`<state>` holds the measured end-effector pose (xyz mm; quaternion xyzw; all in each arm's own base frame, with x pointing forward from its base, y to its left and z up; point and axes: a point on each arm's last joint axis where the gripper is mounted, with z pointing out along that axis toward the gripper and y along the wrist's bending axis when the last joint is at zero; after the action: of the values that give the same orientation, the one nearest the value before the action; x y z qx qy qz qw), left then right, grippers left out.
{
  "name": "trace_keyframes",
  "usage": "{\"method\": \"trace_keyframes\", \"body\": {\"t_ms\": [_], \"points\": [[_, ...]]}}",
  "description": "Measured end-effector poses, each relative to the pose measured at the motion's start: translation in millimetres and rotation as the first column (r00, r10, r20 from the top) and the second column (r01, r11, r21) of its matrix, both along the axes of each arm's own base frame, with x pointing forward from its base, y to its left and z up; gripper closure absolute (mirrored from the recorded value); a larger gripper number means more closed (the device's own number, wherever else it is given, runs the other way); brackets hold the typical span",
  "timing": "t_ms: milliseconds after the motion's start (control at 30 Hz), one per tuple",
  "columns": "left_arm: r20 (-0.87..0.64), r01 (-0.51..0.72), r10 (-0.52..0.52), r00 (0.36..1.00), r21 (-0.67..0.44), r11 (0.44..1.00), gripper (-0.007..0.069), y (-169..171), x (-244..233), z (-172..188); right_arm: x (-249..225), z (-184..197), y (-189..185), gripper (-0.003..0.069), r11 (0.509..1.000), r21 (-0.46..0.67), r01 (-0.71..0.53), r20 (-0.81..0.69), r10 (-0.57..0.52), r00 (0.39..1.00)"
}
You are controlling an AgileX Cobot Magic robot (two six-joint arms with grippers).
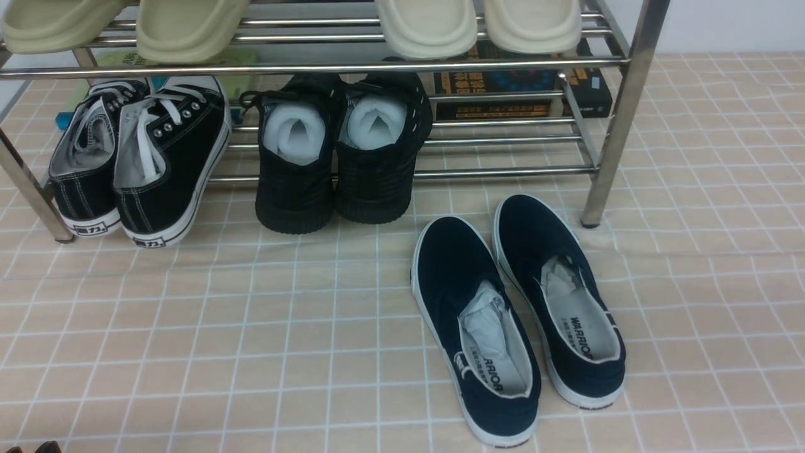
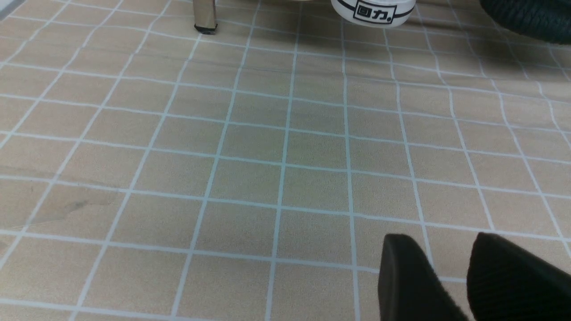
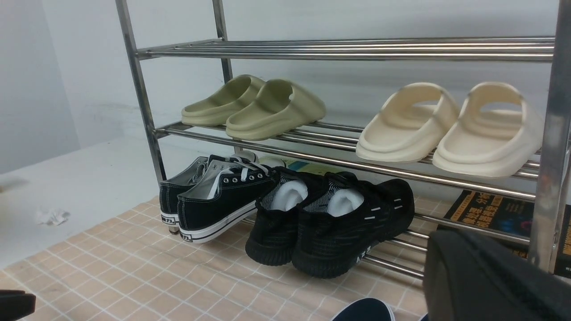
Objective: Take the shoes off the shelf from the light coffee tablecloth by hand.
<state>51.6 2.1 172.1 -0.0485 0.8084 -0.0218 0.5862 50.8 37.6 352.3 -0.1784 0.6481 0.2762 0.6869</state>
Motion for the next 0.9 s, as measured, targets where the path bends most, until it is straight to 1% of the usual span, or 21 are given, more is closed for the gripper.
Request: {"method": "trace_keyframes", "body": {"t_ms": [367,500,633,700,733,767,800,833,900], "points": [[0.0,0.0,0.0,1.0,0.0,1.0,0.0387,0,0,0,0,0,0,0.0659,1.0,0.001,0.0,0.001,0.0,1.0],[0.0,0.0,0.0,1.0,0.0,1.0,0.0386,0,0,0,1,-2,2,0.0659,1.0,-0.015,-0.008,-0.005,0.008,1.0],[0.0,0.0,0.0,1.0,0.0,1.0,0.0386,0,0,0,4,-21,6,0.0659,0.994,-0.106,-0.02,-0.004,0.019,1.0],[0.0,0.0,0.0,1.0,0.0,1.0,0.0385,0,0,0,4,-35,5,0.0659,0.989,-0.148,-0.007,-0.007,0.006,1.0],[0.0,0.0,0.0,1.0,0.0,1.0,0.0385,0,0,0,4,-45,3,0.0659,0.985,-0.171,-0.023,-0.002,0.023,1.0],[0.0,0.0,0.0,1.0,0.0,1.0,0.0385,0,0,0,4,-48,2,0.0659,0.984,-0.176,0.032,-0.006,-0.033,0.999],[0.0,0.0,0.0,1.0,0.0,1.0,0.0385,0,0,0,4,-55,0,0.0657,0.984,-0.17,0.058,-0.015,-0.061,0.998],[0.0,0.0,0.0,1.0,0.0,1.0,0.0385,0,0,0,4,-75,-7,0.0655,0.977,-0.165,0.132,-0.05,-0.142,0.989],[0.0,0.0,0.0,1.0,0.0,1.0,0.0385,0,0,0,4,-96,-14,0.0654,0.962,-0.134,0.238,-0.094,-0.251,0.963]]}}
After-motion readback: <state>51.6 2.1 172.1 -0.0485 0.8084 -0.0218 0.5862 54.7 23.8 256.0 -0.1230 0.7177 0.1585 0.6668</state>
